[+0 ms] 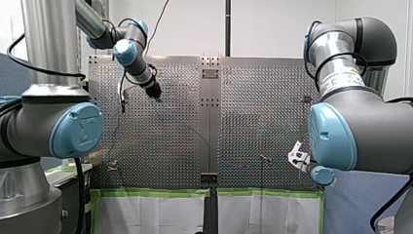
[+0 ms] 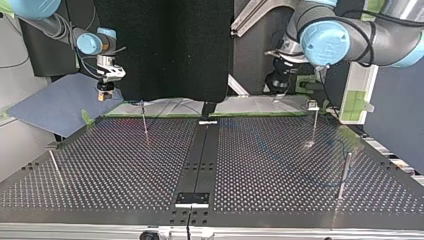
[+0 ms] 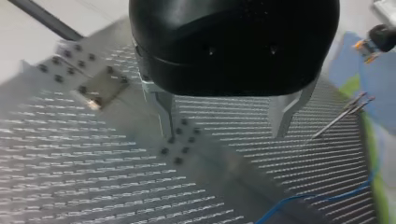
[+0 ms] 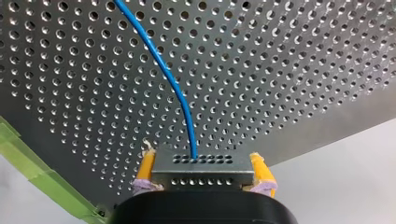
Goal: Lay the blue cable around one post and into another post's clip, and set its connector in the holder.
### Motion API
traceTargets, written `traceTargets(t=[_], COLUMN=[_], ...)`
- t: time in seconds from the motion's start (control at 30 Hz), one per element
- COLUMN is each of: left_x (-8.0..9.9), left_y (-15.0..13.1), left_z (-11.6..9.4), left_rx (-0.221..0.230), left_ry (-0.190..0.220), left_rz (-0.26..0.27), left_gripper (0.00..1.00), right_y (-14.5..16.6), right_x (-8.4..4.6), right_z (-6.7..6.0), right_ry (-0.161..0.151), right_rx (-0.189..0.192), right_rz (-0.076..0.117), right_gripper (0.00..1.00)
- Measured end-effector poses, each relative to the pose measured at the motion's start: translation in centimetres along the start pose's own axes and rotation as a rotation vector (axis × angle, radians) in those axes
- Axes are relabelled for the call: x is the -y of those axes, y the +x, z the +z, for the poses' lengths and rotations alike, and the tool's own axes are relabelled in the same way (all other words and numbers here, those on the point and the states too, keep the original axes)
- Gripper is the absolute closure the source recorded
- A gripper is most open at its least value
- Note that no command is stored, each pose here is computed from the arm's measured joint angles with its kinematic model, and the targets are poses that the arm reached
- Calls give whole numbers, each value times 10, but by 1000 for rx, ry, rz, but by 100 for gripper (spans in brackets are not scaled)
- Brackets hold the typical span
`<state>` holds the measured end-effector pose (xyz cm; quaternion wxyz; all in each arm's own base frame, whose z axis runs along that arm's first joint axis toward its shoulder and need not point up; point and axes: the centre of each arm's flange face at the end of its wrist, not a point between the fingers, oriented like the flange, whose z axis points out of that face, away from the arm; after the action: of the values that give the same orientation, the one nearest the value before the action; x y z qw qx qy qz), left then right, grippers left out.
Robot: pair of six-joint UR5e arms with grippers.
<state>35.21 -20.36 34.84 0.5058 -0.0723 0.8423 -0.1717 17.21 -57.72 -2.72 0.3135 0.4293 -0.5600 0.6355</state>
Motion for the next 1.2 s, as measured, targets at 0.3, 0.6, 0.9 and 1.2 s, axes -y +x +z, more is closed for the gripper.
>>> traceTargets(t=[0.3,0.6,0.9,1.2], left_x=[9,32,68,100], left_y=[60,85,90,106], left_z=[20,40,63,83], left_rx=[-94,-106,-67,-27], left_ry=[47,112,202,260], left_rz=[9,9,85,172], left_gripper=[2,2,2,2], right_y=[-3,-5,-8,-11], right_x=[1,-1,-6,-1], right_z=[-2,-6,-11,-12], right_ry=[-8,-36,-77,-65], right_rx=[20,44,72,84], right_rz=[-23,-55,-119,-148], right_gripper=[100,100,100,100])
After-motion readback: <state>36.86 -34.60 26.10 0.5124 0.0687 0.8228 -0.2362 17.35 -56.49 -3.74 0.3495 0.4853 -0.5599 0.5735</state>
